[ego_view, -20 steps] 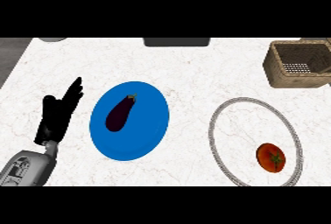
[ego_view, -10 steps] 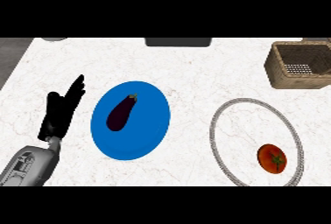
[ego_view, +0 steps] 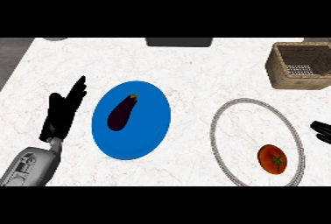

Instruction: Pick the tomato from the placemat and place it in the basket

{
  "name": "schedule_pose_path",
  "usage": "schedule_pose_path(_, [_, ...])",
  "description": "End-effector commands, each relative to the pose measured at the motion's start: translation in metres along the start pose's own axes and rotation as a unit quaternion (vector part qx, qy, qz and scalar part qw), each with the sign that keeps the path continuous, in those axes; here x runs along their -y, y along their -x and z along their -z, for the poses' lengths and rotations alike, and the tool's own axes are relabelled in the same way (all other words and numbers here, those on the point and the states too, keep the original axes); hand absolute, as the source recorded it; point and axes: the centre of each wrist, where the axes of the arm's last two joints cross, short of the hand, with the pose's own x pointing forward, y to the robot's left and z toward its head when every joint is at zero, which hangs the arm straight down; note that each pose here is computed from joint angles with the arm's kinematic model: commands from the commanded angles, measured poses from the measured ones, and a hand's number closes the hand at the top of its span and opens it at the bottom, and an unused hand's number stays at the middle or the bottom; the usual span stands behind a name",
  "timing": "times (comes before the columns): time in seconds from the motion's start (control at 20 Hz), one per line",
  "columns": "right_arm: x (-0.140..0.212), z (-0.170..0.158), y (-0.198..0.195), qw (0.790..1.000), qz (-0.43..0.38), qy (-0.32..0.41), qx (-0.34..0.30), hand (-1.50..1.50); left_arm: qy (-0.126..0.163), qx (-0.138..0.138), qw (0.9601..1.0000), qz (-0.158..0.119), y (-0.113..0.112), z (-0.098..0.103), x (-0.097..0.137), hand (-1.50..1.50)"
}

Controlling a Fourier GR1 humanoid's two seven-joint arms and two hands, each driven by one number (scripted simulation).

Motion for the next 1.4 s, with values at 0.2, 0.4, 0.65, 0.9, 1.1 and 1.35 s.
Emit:
schedule_pose_path(0.2, [-0.038, 0.02, 0.01, 0.996, 0.018, -0.014, 0.086, -1.5, 0.0, 0.001, 1.0, 0.002, -0.007, -0.013, 0.003, 0.0])
schedule_pose_path(0.4, [-0.05, 0.035, 0.011, 0.995, 0.024, -0.015, 0.097, -1.5, -0.005, 0.004, 1.0, 0.001, 0.0, -0.005, -0.002, 0.0])
schedule_pose_path(0.65, [-0.047, 0.041, 0.014, 0.996, 0.028, -0.013, 0.087, -1.5, -0.005, -0.01, 0.9999, -0.001, -0.006, -0.001, 0.012, 0.0])
schedule_pose_path(0.9, [-0.054, 0.059, 0.01, 0.996, 0.021, -0.023, 0.079, -1.5, -0.011, -0.012, 0.9999, 0.001, 0.005, -0.003, 0.014, 0.0])
schedule_pose_path(1.1, [-0.063, 0.051, 0.021, 0.996, 0.018, -0.036, 0.075, -1.5, -0.013, -0.009, 0.9999, 0.003, 0.001, 0.001, -0.003, 0.0])
schedule_pose_path(1.35, [-0.079, 0.045, 0.015, 0.996, 0.031, -0.06, 0.064, -1.5, -0.006, -0.009, 0.9999, -0.002, 0.001, -0.016, -0.003, 0.0])
